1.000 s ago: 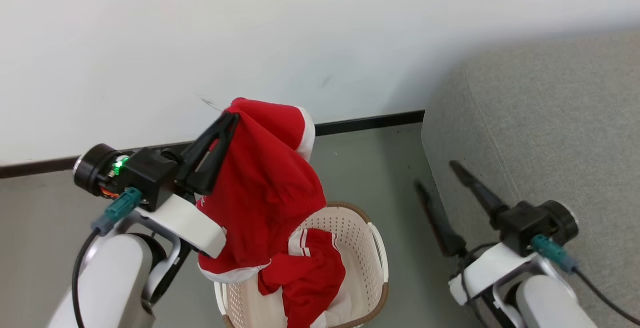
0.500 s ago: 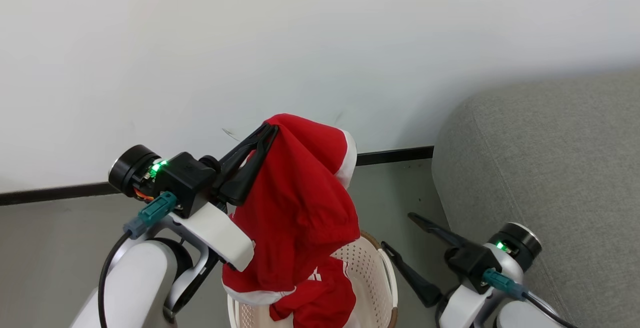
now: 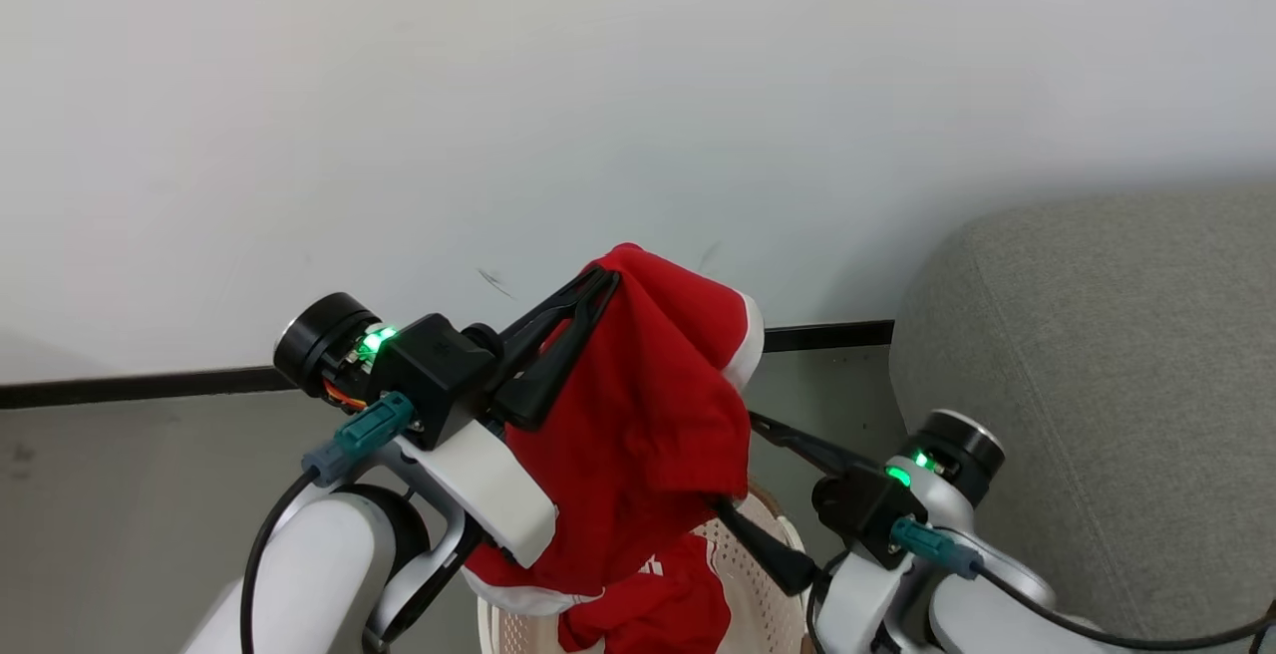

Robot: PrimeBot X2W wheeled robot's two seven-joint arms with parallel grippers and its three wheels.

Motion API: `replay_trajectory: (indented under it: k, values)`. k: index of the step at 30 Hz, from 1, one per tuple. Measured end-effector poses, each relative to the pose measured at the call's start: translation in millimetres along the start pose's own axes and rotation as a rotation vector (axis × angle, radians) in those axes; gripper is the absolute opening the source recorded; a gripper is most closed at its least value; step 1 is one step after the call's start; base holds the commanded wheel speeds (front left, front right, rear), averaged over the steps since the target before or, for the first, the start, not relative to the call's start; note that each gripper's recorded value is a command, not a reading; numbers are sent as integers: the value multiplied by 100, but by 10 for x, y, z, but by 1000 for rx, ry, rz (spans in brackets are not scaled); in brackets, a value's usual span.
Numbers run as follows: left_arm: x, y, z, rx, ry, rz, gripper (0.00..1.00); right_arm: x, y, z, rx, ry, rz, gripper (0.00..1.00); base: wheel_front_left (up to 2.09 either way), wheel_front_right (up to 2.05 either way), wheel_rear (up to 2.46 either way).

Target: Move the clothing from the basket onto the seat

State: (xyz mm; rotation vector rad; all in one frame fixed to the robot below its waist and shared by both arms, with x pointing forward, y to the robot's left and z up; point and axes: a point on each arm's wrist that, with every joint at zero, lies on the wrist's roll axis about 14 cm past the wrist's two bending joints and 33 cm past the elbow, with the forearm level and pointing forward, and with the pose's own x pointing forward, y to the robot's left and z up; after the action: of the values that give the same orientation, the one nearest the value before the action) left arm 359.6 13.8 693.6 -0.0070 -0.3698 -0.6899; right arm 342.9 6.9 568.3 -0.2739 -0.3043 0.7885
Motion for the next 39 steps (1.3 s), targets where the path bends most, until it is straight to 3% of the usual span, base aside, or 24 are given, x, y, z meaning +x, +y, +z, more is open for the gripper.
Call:
replay_trajectory:
  k: [4, 8, 9, 10, 12, 13, 14, 20, 26, 27, 28, 29, 30, 31, 39]
  values:
    - [-15, -27, 36, -14, -1, -5, 0, 113, -76, 132, -58, -36, 3, 100, 0, 0, 0]
    - [-27, -32, 36, -16, 7, -4, 0, 173, -9, 144, -38, -44, 13, 100, 0, 0, 0]
    - [-29, -33, 37, -18, 7, -4, 0, 177, 0, 113, -35, -35, 15, 92, 0, 0, 0]
    - [-31, -36, 42, -21, 6, -5, 0, 174, 7, 69, -32, -22, 17, 69, 0, 0, 0]
    - [-31, -37, 55, -25, 1, -5, 0, 168, 18, -5, -28, -1, 21, 35, 0, 0, 0]
    - [-30, -37, 59, -26, 0, -5, 0, 167, 31, -31, -26, 7, 25, 10, 0, 0, 0]
    - [-29, -35, 54, -27, 2, -5, 0, 169, 46, -41, -24, 10, 29, 0, 0, 0, 0]
    - [-39, 45, -11, -51, 18, 29, 0, 201, 2, 5, 10, -8, 0, 0, 0, 0, 0]
    - [-101, 99, -242, -110, 75, 72, 0, 119, -274, 23, 21, -15, -81, 0, 0, 0, 0]
    - [-103, 96, -271, -119, 82, 73, 5, 99, -334, 41, 20, -20, -98, 0, 0, 0, 0]
    - [-105, 98, -298, -134, 86, 81, 33, 77, -400, 53, 16, -23, -115, 0, 0, 0, 0]
    - [-103, 85, -322, -147, 90, 82, 51, 52, -463, 62, 9, -24, -132, 0, 0, 0, 0]
    - [-97, 74, -337, -164, 89, 84, 95, 25, -529, 74, 3, -27, -150, 0, 0, 0, 0]
    - [-89, 57, -344, -180, 84, 82, 100, -3, -601, 101, -5, -33, -169, 0, 0, 0, 0]
    - [-57, -59, -452, -232, 87, 51, 100, -243, -1091, 275, -63, -69, -307, 0, 0, 0, 0]
